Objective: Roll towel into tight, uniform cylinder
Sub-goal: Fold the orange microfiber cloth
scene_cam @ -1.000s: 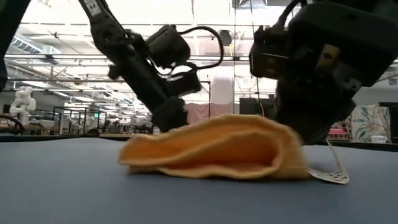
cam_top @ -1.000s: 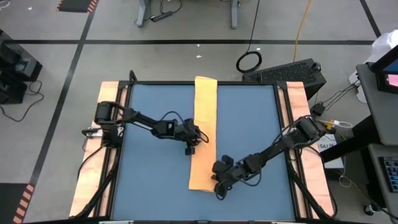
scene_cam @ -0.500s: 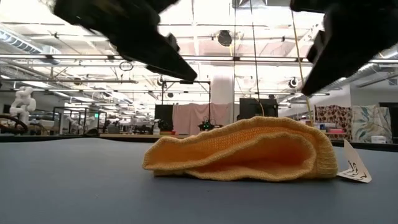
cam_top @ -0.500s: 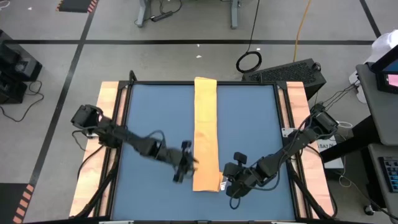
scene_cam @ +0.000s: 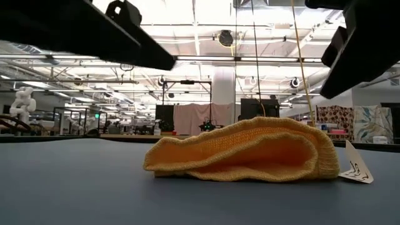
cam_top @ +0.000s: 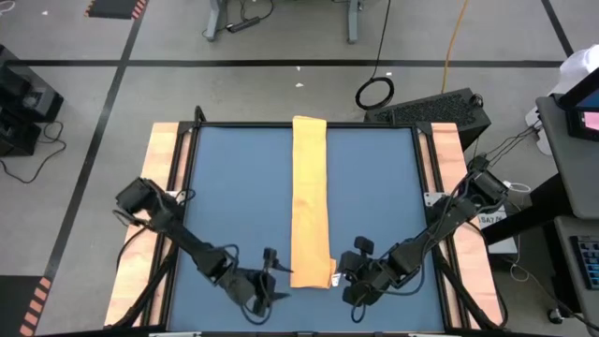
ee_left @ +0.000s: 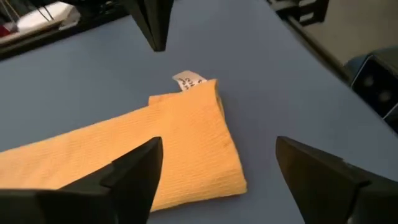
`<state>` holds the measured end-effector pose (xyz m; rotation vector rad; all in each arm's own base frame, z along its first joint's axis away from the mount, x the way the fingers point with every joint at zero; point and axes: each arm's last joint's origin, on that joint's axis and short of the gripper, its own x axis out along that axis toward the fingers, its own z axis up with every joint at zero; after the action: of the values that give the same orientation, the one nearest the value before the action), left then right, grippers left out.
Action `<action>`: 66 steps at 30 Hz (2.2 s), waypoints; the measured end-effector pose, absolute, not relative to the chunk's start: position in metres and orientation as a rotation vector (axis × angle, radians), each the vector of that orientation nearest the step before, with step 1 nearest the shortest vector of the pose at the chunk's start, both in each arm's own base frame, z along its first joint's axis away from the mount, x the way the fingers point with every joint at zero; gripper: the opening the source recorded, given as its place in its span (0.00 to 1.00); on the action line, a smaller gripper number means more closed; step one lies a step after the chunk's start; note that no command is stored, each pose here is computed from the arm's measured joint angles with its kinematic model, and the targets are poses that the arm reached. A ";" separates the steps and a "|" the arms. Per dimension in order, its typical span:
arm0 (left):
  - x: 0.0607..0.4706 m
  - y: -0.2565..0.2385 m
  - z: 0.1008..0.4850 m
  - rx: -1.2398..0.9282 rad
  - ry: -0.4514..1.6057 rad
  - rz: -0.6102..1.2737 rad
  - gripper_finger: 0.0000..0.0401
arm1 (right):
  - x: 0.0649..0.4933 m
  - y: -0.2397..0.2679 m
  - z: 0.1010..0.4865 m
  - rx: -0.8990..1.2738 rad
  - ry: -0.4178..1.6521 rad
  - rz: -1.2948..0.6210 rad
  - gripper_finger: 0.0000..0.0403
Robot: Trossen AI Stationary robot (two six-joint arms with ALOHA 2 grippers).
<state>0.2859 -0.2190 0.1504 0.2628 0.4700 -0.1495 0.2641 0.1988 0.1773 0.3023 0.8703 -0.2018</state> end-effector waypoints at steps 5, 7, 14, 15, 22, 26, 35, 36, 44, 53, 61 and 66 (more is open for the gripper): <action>0.301 -0.230 0.134 0.300 0.449 -0.161 0.79 | 0.266 0.201 0.179 0.323 0.830 -0.202 0.00; 0.307 -0.232 0.126 0.308 0.465 -0.159 0.77 | 0.267 0.201 0.180 0.326 0.822 -0.195 0.00; 0.331 -0.234 0.106 0.310 0.503 -0.143 0.73 | 0.266 0.202 0.180 0.326 0.807 -0.204 0.00; 0.333 -0.230 0.103 0.315 0.526 -0.130 0.72 | 0.267 0.202 0.181 0.326 0.800 -0.207 0.00; 0.341 -0.212 0.095 0.221 0.618 -0.049 0.46 | 0.267 0.205 0.180 0.336 0.784 -0.196 0.00; 0.344 -0.206 0.095 0.221 0.617 -0.024 0.18 | 0.269 0.212 0.175 0.348 0.772 -0.174 0.00; 0.347 -0.201 0.128 0.220 0.512 0.029 0.04 | 0.253 0.222 0.153 0.391 0.867 -0.279 0.00; 0.347 -0.201 0.136 0.219 0.489 0.035 0.03 | 0.251 0.221 0.152 0.392 0.871 -0.308 0.00; 0.346 -0.188 0.171 0.219 0.438 0.071 0.03 | 0.254 0.222 0.143 0.373 0.691 -0.437 0.00; 0.348 -0.183 0.170 0.212 0.441 0.086 0.03 | 0.274 0.233 0.099 0.487 0.693 -0.405 0.00; 0.350 -0.181 0.171 0.211 0.438 0.091 0.03 | 0.299 0.246 0.115 0.482 0.510 -0.179 0.00; 0.350 -0.182 0.170 0.206 0.451 0.055 0.03 | 0.310 0.242 0.123 0.441 0.443 -0.128 0.00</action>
<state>0.3495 -0.1816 0.1698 0.2055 0.4508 0.0549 0.3101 0.2418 0.1232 0.4407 0.4431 -0.1277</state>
